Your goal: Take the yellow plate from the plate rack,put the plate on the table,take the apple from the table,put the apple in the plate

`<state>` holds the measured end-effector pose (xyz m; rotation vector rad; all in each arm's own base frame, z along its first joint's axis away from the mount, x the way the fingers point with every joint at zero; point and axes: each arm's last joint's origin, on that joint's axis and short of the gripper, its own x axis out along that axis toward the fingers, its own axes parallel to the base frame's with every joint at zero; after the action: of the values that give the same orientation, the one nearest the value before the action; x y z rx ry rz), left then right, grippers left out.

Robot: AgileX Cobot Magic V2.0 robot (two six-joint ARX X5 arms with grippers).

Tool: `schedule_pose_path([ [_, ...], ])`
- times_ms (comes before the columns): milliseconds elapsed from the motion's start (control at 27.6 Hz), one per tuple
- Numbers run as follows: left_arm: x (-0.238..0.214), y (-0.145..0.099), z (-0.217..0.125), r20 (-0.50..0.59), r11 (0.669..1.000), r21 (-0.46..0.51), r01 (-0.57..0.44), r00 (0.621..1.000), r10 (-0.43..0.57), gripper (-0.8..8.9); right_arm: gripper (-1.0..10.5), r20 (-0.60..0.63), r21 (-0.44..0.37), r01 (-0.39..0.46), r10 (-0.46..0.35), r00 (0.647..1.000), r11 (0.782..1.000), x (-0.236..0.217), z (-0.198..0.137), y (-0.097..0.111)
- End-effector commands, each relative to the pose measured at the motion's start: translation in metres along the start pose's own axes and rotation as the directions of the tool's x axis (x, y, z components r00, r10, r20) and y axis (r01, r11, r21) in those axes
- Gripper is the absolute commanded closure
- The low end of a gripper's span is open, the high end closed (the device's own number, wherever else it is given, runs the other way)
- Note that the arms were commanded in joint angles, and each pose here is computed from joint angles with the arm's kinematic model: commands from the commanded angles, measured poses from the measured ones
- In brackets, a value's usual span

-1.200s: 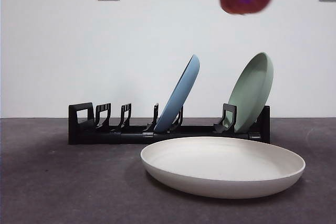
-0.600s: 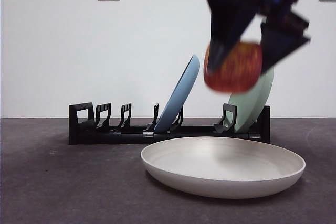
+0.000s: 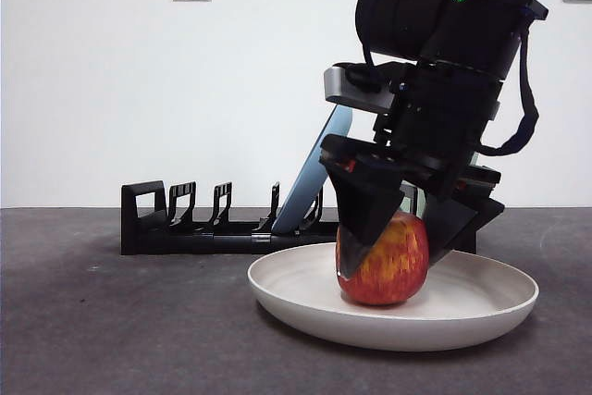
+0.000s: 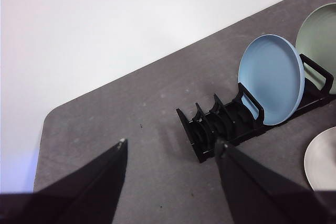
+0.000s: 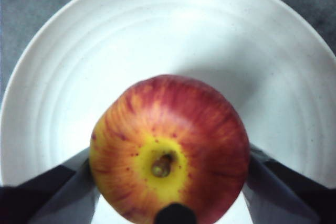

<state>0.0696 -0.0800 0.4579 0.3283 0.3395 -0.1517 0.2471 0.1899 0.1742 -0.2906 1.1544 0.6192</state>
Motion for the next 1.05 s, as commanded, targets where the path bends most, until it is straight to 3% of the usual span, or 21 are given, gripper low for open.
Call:
schedule_pose_path([
  [36, 0.000, 0.001, -0.001, -0.001, 1.000, 0.004, -0.005, 1.000, 0.005, 5.34, 9.4, -0.033, 0.011, -0.001, 0.002, 0.999, 1.000, 0.009, -0.003, 0.000],
  [109, 0.000, 0.001, -0.001, -0.001, 1.000, 0.004, -0.004, 1.000, 0.004, 5.34, 9.4, -0.035, 0.011, -0.001, 0.001, 0.999, 1.000, 0.009, -0.003, 0.000],
  [181, 0.000, 0.001, -0.001, -0.001, 1.000, 0.004, -0.004, 1.000, 0.004, 5.34, 8.7, -0.034, 0.011, -0.001, 0.001, 0.999, 1.000, 0.009, -0.003, 0.000],
  [326, 0.000, 0.001, -0.001, -0.001, 1.000, 0.004, -0.004, 1.000, 0.004, 5.34, 4.5, -0.033, 0.018, 0.011, -0.010, 0.999, 1.000, 0.009, -0.003, -0.001],
  [398, 0.000, 0.001, -0.001, -0.001, 1.000, 0.004, -0.004, 1.000, 0.004, 5.34, 3.5, -0.028, 0.017, 0.016, -0.016, 0.999, 1.000, 0.008, -0.003, -0.001],
  [797, 0.006, -0.008, 0.003, -0.008, 1.000, 0.012, -0.003, 1.000, 0.003, 5.34, 3.5, 0.121, 0.007, 0.005, -0.006, 0.993, 1.000, -0.034, 0.009, 0.003],
  [1050, 0.019, -0.026, 0.009, -0.030, 0.996, 0.082, 0.030, 0.999, -0.028, 5.35, 3.5, 0.302, -0.009, -0.001, 0.004, 0.953, 1.000, -0.090, 0.007, 0.008],
])
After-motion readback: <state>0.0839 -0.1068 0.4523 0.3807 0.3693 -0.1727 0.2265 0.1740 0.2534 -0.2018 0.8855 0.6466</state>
